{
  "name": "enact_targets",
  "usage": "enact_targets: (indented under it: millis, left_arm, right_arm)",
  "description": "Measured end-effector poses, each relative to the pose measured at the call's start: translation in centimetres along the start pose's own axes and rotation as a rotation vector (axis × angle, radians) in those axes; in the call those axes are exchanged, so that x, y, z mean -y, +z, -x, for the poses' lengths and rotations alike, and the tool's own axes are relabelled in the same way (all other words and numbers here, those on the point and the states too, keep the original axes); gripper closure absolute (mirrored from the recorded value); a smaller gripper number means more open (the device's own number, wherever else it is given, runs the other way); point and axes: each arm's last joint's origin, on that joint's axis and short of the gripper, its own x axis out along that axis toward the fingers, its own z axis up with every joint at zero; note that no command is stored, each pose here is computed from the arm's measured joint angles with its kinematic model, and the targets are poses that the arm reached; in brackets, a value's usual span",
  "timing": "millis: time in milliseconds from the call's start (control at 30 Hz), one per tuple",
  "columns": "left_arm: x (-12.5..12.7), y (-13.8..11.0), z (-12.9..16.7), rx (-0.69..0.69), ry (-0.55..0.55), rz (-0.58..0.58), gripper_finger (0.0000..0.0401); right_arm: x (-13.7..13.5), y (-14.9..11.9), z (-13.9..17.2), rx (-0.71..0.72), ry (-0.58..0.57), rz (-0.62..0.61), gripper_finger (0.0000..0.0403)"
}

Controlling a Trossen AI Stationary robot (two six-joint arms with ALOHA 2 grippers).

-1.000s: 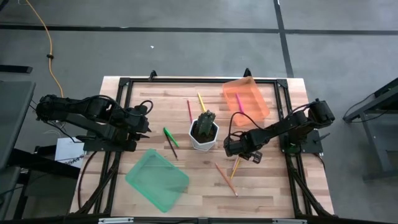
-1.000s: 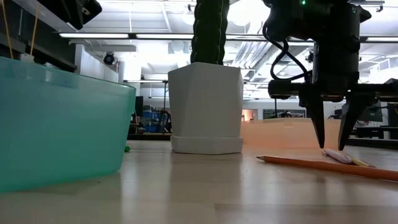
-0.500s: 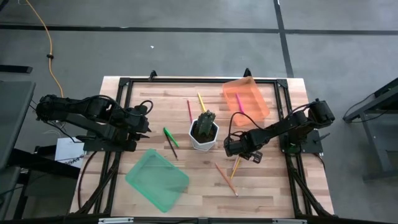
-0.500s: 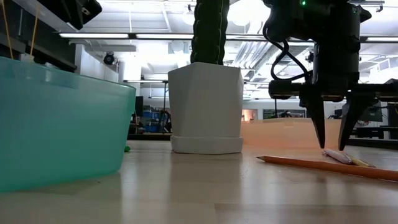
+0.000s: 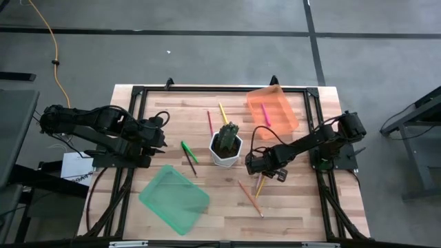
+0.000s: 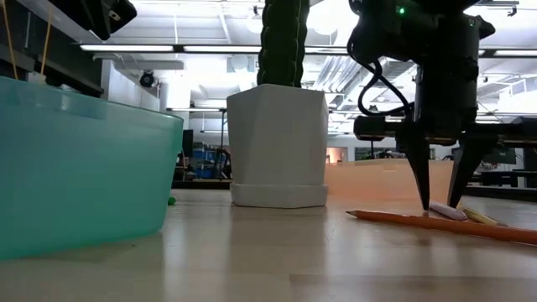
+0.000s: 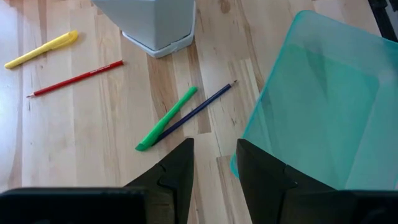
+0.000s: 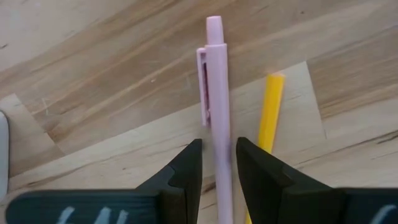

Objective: Sort pens & pencils
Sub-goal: Put the purple pen into the orange bin

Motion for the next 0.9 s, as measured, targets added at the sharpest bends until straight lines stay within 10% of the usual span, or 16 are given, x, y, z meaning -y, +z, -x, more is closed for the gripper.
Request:
enact_targets:
  millis: [900]
  left_arm:
    - [-0.01, 0.07, 0.00, 0.008, 0.001, 0.001, 0.0293]
  right_arm:
    - [-0.49, -0.41, 0.99, 0.051, -0.007, 0.027, 0.0391]
